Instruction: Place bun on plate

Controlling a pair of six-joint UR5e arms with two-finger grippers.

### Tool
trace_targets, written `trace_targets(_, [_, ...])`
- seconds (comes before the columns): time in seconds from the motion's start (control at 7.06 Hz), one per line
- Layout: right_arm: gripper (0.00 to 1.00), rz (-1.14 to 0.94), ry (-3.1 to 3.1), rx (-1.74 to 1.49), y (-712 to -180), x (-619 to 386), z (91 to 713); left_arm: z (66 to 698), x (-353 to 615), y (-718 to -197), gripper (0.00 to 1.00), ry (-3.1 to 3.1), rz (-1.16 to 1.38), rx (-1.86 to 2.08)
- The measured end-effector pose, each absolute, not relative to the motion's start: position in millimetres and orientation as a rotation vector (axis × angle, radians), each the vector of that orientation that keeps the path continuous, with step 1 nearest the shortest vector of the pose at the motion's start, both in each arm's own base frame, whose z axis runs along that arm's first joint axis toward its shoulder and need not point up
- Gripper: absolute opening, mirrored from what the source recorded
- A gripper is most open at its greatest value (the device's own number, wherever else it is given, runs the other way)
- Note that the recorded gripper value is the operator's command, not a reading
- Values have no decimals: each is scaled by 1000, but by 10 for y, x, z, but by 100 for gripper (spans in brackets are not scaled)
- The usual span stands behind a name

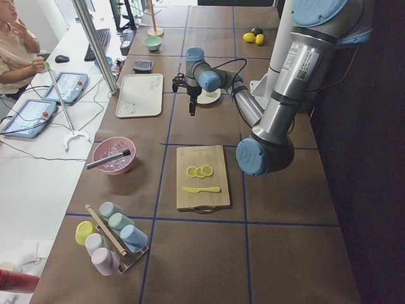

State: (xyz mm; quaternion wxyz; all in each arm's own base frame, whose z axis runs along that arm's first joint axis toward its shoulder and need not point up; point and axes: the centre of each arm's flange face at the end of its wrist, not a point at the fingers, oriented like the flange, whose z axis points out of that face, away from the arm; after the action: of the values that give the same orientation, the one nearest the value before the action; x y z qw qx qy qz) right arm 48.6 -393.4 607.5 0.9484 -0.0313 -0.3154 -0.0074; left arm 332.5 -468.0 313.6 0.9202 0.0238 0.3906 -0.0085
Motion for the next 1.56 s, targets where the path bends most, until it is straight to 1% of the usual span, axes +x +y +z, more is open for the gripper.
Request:
trace_targets(0.28, [100, -15, -642, -64, -3934, 486, 6076, 3723, 2493, -4817, 100, 827, -56, -44])
trace_targets(0.42, [100, -15, -642, -64, -3934, 486, 6076, 4098, 1965, -4841, 100, 844, -12, -51])
trace_targets(0.99, [100, -14, -642, -65, -3940, 486, 6082, 5763, -76, -4597, 100, 817, 167, 62])
trace_targets(1.28, [100, -14, -642, -65, -3940, 485, 6082, 6290, -636, -4393, 100, 807, 185, 86])
trace_targets(1.56, [100, -14, -642, -65, -3939, 486, 6079, 6488, -800, -4206, 100, 805, 164, 80])
